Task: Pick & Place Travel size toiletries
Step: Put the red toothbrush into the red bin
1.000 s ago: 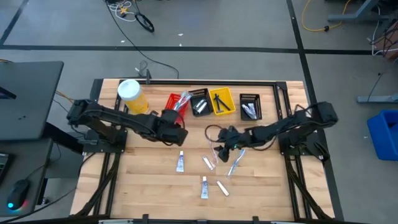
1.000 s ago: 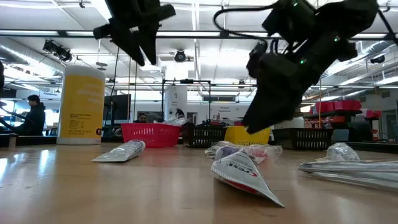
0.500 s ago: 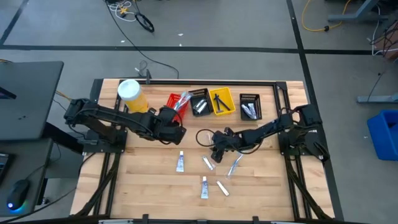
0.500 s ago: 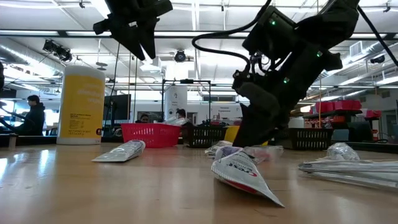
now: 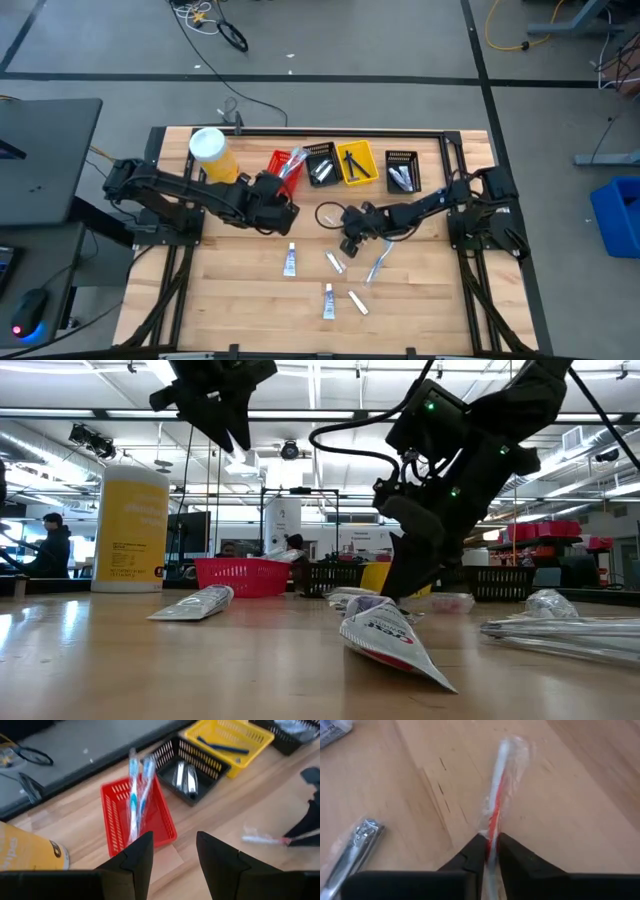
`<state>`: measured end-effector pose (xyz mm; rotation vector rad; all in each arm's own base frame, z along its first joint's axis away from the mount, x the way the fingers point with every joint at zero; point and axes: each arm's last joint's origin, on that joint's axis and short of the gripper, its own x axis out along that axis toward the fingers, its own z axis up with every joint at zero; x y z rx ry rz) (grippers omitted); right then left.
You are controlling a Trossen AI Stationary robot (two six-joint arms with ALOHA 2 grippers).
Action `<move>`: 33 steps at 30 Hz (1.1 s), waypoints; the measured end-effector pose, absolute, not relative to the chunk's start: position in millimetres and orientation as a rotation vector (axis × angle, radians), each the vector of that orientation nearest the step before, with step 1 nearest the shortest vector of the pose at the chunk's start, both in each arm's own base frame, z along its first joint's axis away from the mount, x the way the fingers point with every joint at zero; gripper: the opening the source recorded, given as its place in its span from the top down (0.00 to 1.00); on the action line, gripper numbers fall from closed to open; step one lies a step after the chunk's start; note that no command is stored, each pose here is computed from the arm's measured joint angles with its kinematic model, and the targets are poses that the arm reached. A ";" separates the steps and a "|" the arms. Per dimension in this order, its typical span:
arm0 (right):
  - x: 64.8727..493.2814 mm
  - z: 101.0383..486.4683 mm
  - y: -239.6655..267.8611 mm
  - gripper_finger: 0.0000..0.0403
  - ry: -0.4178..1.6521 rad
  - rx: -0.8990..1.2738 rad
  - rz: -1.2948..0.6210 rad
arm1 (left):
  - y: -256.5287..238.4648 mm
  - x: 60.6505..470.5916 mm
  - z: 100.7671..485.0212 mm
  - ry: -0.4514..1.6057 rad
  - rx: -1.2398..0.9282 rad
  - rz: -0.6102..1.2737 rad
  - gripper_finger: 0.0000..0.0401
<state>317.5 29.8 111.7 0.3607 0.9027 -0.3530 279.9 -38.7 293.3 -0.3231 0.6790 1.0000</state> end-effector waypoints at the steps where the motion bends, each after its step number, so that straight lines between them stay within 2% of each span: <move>1: 317.9 111.8 27.4 0.87 0.908 0.377 -0.340 | -40.5 279.5 293.6 0.667 -0.310 1.002 0.61; 6: 315.8 121.7 20.2 0.89 0.919 0.395 -0.252 | -50.1 278.1 293.1 0.685 -0.321 0.960 0.61; 10: 314.2 153.1 15.8 0.89 0.809 0.354 -0.196 | -56.3 283.6 287.7 0.757 -0.314 0.877 0.61; 16: 299.8 208.0 11.1 0.89 0.643 0.252 -0.039 | -66.6 299.2 285.3 0.829 -0.091 0.626 0.61; 21: 288.4 235.0 9.1 0.89 0.543 0.173 -0.019 | -75.0 317.5 290.8 0.740 0.010 0.453 0.61; 27: 282.3 237.6 10.6 0.89 0.572 0.157 0.036 | -80.0 332.8 298.3 0.640 0.170 0.327 0.61; 33: 284.4 231.1 12.6 0.89 0.608 0.177 0.091 | -75.5 338.6 303.3 0.626 0.356 0.193 0.60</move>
